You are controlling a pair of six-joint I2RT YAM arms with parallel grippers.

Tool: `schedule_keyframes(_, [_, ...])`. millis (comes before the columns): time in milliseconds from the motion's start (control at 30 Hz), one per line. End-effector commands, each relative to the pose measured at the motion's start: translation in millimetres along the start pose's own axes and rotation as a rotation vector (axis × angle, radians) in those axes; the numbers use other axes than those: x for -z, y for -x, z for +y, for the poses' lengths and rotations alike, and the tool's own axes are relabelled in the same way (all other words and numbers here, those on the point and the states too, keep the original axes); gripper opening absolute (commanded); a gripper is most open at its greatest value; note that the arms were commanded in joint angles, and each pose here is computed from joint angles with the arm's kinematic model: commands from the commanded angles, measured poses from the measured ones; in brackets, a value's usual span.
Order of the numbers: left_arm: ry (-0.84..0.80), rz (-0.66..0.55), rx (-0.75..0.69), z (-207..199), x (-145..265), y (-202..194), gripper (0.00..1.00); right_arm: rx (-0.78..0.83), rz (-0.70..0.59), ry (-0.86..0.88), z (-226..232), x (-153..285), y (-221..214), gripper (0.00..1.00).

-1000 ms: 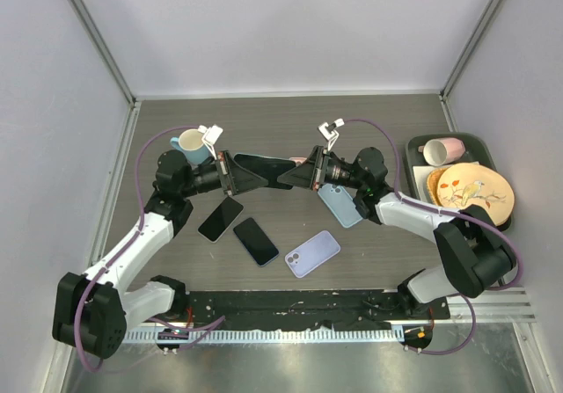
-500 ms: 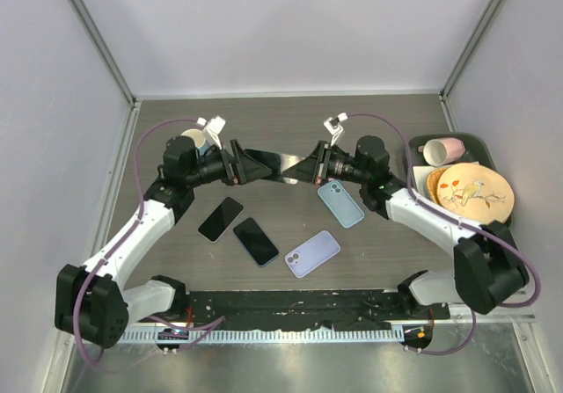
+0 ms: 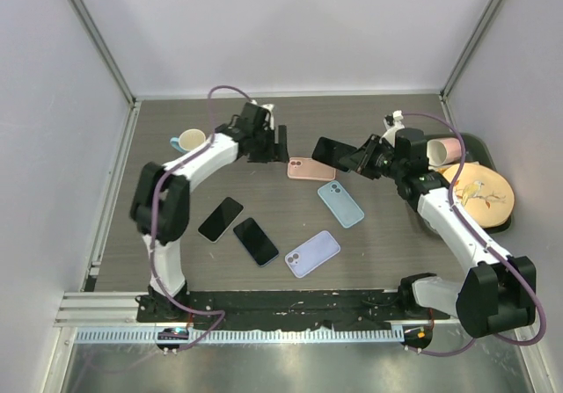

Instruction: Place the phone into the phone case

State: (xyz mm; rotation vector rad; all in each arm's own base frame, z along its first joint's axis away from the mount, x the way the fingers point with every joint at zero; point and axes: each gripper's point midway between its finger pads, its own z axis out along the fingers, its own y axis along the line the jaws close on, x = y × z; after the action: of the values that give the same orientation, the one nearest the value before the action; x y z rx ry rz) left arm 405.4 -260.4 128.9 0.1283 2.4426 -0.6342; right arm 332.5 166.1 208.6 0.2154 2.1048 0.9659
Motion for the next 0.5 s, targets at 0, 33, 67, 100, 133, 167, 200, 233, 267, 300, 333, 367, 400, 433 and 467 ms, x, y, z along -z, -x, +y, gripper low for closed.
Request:
schedule_keyframes(0, [0.166,0.143,-0.121,8.7,-38.0,-24.7,0.75,0.085,-0.059,0.016,13.8,14.8,23.3,0.01])
schedule_keyframes(33, [0.157,0.127,-0.128,1.6,-42.6,-14.5,0.74,0.09,-0.054,0.012,11.7,14.4,22.5,0.01])
schedule_keyframes(67, [0.168,0.15,-0.127,5.6,-56.8,-22.3,0.73,0.09,-0.044,0.008,10.5,14.2,20.1,0.01])
schedule_keyframes(100, [0.169,0.143,-0.127,4.7,-62.9,-21.0,0.72,0.088,-0.037,0.002,7.9,13.9,18.1,0.01])
schedule_keyframes(133, [0.162,0.131,-0.125,1.1,-66.5,-14.4,0.7,0.093,-0.032,0.0,6.3,13.9,16.6,0.01])
schedule_keyframes(167, [0.173,0.152,-0.12,5.8,-75.8,-20.4,0.69,0.092,-0.029,-0.004,4.7,14.4,15.3,0.01])
schedule_keyframes(200, [0.173,0.153,-0.114,5.9,-79.7,-20.8,0.68,0.092,-0.031,-0.008,3.4,15.0,15.1,0.01])
schedule_keyframes(233, [0.168,0.15,-0.114,5.2,-83.5,-19.7,0.63,0.095,-0.027,-0.007,3.1,15.1,13.5,0.01])
schedule_keyframes(267, [0.167,0.147,-0.111,5.5,-87.1,-19.6,0.61,0.095,-0.024,-0.011,1.5,15.1,12.5,0.01])
schedule_keyframes(300, [0.172,0.157,-0.111,8.0,-92.8,-23.9,0.58,0.096,-0.022,-0.012,0.8,15.0,11.7,0.01])
schedule_keyframes(333, [0.174,0.16,-0.11,8.9,-95.6,-25.0,0.53,0.095,-0.021,-0.011,1.0,15.5,11.7,0.01])
schedule_keyframes(367, [0.188,0.157,-0.109,11.7,-97.7,-24.8,0.49,0.095,-0.017,-0.014,-0.6,15.1,10.2,0.01])
schedule_keyframes(400, [0.195,0.169,-0.107,15.2,-102.1,-29.7,0.44,0.095,-0.018,-0.013,-0.5,15.4,11.1,0.01])
schedule_keyframes(433, [0.198,0.171,-0.104,16.5,-104.3,-31.1,0.39,0.094,-0.016,-0.011,0.1,15.4,10.6,0.01])
schedule_keyframes(467, [0.244,0.157,-0.106,25.5,-106.3,-29.9,0.39,0.096,-0.013,-0.007,0.9,15.3,9.9,0.01])
